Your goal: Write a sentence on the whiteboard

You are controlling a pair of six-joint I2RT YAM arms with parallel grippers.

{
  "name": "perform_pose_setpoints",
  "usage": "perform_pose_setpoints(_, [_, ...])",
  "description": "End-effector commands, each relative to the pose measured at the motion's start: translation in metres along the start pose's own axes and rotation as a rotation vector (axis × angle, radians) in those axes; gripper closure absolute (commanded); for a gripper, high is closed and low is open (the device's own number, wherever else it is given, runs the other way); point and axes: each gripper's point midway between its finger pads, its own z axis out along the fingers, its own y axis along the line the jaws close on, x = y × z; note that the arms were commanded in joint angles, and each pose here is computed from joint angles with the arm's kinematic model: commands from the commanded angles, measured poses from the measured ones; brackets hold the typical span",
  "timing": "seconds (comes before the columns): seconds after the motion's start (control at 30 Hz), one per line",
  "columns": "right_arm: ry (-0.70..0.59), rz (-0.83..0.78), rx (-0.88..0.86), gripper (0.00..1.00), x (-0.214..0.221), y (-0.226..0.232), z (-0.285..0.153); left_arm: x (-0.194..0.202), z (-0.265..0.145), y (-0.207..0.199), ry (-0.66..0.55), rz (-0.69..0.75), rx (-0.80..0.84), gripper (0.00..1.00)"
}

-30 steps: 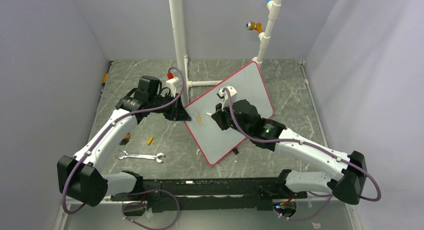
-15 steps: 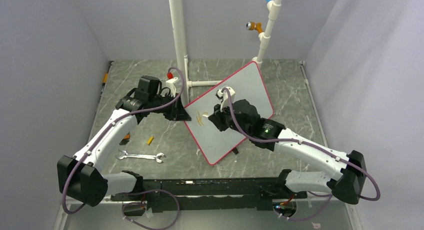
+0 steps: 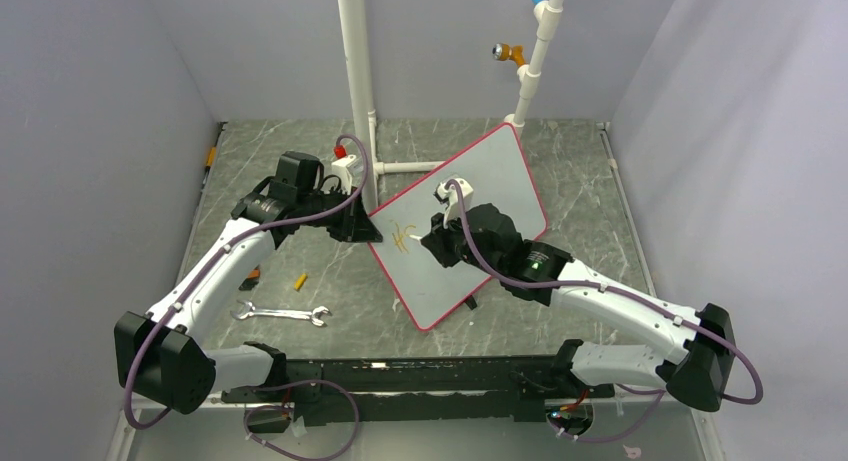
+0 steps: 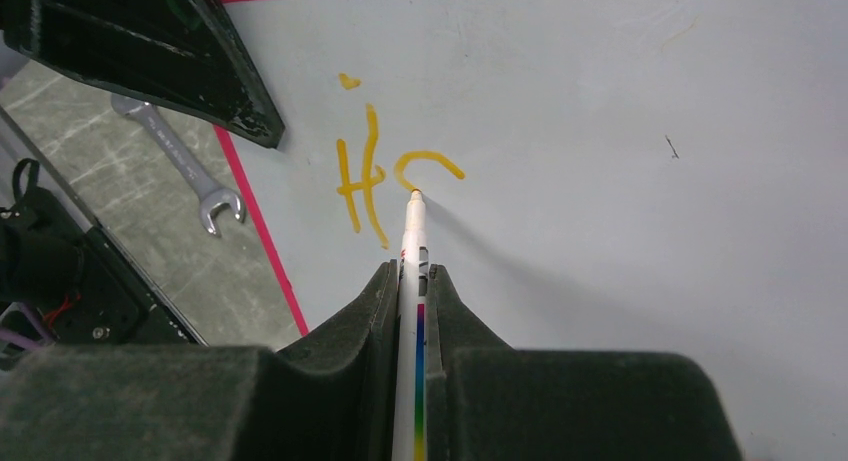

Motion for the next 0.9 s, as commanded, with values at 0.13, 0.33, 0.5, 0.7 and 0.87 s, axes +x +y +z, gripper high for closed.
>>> perform_pose_setpoints(0.13, [0.014,-0.004,0.1,1.0,-0.001,-0.018,-0.003,-0.037,-0.009,0.037,-0.132,0.198,-0.213,1.0])
perform_pose_setpoints(0.33, [-0.017,-0.017,0.116,1.0,-0.018,-0.018,0.0,-0.036,-0.01,0.037,-0.134,0.201,-0.213,1.0])
perform_pose_setpoints(0.5, [-0.032,-0.035,0.132,1.0,-0.031,-0.018,0.004,-0.036,-0.011,0.037,-0.135,0.203,-0.215,1.0])
perform_pose_setpoints(0.7, [-0.021,-0.043,0.127,1.0,-0.03,-0.017,0.009,-0.036,-0.012,0.036,-0.136,0.204,-0.216,1.0])
perform_pose_setpoints(0.87, [-0.003,-0.035,0.121,1.0,-0.019,-0.017,0.007,-0.036,-0.012,0.036,-0.138,0.205,-0.216,1.0])
